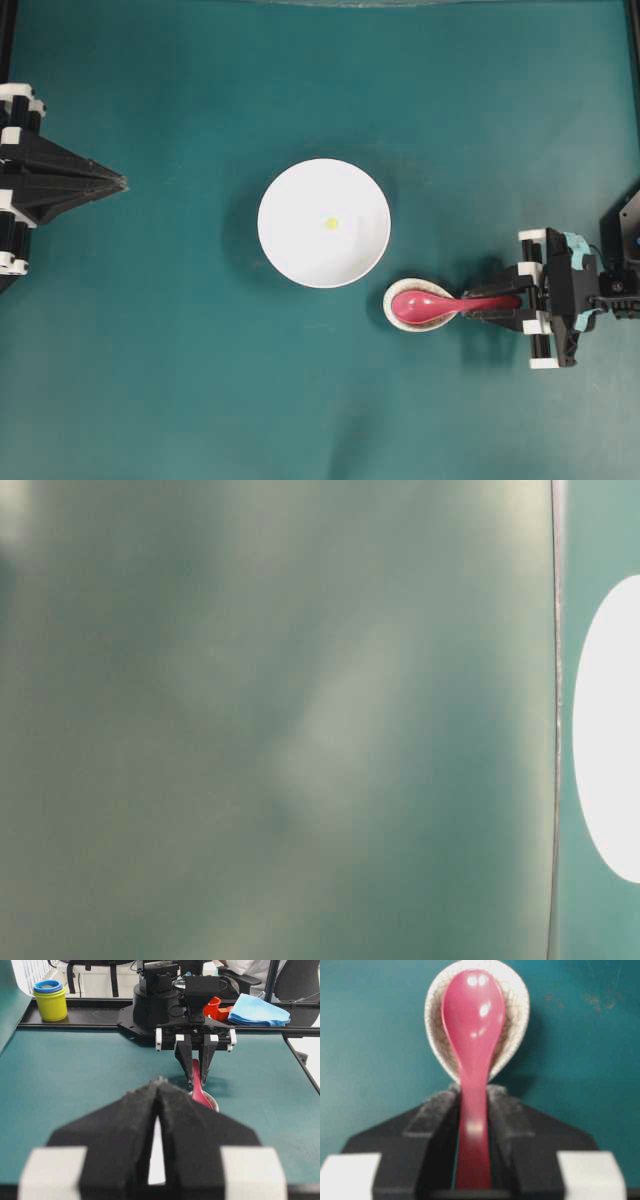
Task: Scoop the yellow hexagonal prism block from the bowl with a spoon using the right arm.
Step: 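Lift the red spoon and carry it over the white bowl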
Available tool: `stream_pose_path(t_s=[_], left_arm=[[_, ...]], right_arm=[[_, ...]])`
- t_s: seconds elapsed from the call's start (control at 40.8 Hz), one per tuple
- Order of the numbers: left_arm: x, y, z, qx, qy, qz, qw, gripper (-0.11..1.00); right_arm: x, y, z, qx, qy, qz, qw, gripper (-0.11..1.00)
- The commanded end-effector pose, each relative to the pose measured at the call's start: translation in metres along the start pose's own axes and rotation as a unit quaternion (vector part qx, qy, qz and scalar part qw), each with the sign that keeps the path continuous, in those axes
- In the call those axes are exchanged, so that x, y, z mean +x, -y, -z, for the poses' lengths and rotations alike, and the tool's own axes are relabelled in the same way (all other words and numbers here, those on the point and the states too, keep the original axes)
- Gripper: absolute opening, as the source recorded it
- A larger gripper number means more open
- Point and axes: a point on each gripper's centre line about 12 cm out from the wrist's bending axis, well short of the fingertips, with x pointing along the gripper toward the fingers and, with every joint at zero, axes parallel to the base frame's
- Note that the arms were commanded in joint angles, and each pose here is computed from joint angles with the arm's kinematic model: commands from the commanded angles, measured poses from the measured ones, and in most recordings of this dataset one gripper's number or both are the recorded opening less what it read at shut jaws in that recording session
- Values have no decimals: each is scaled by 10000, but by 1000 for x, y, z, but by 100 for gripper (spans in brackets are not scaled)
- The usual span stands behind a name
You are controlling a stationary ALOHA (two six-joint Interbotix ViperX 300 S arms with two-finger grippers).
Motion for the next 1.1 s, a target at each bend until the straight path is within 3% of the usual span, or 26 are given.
stream_pose_path(t_s=[0.0,0.196,0.539,0.956,1.079], left_arm=[[3,0,-7,-1,84,10,10000,2],[3,0,-6,0,23,9,10000,2],[3,0,-1,0,-192,8,9998,2],[2,0,-2,-8,-184,7,9998,2],[0,0,-5,-8,-115,7,9999,2]], right_arm=[[1,-2,-6,39,116,-37,9999,25],[1,-3,-14,131,239,-39,9996,25],[-9,9,-53,695,529,-54,9962,25],[-23,38,-132,503,225,-268,9981,25],[-26,49,-151,630,63,-309,9975,25]])
